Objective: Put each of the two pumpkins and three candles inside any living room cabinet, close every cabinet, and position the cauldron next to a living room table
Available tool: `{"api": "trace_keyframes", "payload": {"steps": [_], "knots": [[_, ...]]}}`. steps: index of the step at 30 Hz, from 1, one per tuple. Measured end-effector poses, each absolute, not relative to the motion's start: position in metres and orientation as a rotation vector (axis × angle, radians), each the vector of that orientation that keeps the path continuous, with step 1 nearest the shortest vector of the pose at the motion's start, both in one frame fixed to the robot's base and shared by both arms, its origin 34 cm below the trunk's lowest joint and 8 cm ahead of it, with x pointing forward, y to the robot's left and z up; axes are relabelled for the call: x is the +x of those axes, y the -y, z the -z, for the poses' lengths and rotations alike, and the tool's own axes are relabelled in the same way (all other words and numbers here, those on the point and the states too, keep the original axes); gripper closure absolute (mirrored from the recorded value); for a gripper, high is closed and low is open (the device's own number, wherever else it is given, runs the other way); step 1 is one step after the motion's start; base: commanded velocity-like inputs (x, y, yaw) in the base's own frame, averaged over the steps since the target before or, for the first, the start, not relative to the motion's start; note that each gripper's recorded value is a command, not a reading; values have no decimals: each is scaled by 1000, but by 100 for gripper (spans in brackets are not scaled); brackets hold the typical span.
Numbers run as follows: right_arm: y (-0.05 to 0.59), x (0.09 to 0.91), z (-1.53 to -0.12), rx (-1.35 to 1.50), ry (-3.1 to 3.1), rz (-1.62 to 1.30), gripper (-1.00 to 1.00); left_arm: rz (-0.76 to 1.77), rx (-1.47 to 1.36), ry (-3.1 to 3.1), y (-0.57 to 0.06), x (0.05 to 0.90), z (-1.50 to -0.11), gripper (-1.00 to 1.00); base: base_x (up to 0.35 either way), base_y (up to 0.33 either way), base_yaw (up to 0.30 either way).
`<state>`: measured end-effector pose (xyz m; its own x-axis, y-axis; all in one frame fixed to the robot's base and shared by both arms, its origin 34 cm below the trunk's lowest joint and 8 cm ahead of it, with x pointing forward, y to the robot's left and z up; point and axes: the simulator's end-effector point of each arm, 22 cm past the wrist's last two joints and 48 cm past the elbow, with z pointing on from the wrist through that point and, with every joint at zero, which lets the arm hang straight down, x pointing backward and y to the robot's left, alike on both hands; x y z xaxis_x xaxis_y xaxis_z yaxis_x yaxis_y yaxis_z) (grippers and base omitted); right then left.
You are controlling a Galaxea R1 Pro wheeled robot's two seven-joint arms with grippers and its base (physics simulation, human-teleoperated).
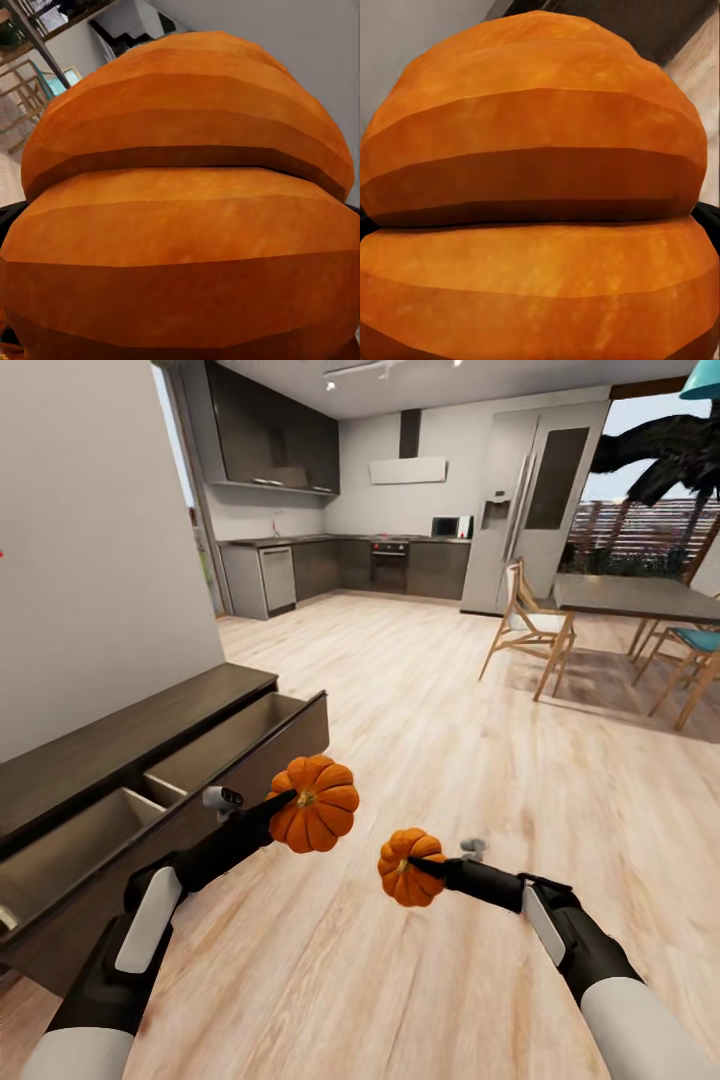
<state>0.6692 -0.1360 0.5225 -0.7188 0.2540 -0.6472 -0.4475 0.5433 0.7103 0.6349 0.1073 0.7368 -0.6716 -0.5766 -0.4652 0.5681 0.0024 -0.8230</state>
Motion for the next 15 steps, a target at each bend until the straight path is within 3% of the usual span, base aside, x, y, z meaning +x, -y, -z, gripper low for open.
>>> {"api": "trace_keyframes", "payload": {"steps": [7,15], "knots": [[184,671,-591,85,-1860,-1530,100,1781,-3,-1462,-107,634,-740,100,330,-72,239],[215,679,-620,135,-1768,-1538,100,1779,-33,-1475,-106,637,-730,100,330,-81,248]]}}
